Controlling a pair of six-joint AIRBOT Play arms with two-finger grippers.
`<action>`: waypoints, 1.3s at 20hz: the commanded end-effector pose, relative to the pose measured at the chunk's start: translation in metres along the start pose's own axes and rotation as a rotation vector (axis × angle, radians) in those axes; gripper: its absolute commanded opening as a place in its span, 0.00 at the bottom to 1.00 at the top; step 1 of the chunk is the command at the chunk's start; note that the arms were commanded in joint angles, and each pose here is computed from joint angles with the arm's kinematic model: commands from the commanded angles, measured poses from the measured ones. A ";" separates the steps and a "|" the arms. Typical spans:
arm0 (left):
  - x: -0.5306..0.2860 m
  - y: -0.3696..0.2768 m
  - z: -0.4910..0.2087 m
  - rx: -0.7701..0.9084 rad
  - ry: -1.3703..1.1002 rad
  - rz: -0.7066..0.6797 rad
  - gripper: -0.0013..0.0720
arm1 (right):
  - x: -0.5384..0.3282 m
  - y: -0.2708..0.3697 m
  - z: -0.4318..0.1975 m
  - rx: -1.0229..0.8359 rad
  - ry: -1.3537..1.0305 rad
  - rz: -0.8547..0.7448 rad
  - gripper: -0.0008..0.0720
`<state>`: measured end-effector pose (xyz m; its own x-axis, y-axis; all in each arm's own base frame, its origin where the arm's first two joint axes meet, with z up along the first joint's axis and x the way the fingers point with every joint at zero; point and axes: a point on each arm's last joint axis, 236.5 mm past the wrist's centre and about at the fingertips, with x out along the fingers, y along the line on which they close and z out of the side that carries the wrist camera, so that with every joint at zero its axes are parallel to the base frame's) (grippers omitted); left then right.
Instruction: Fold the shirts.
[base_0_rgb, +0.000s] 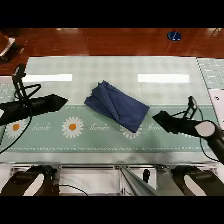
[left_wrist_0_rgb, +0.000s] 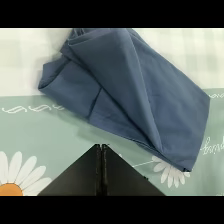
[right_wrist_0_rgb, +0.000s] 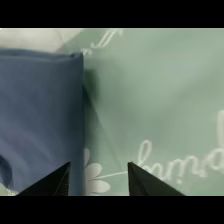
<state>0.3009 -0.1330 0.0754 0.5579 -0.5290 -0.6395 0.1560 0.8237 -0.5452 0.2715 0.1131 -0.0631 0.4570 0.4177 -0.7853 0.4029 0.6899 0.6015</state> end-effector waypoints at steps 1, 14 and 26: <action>0.005 -0.003 -0.005 -0.007 0.022 -0.009 0.04 | 0.045 0.005 -0.021 0.070 0.108 0.047 0.58; 0.007 -0.004 0.001 -0.025 0.002 -0.020 0.04 | 0.054 0.147 0.005 -0.294 0.347 0.336 0.04; 0.007 -0.004 0.002 -0.025 -0.001 -0.019 0.04 | -0.134 0.261 0.170 -0.650 -0.078 0.195 0.04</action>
<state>0.3058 -0.1395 0.0744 0.5580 -0.5436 -0.6271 0.1460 0.8081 -0.5706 0.4469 0.1855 0.1897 0.4612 0.6477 -0.6064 -0.2967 0.7567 0.5825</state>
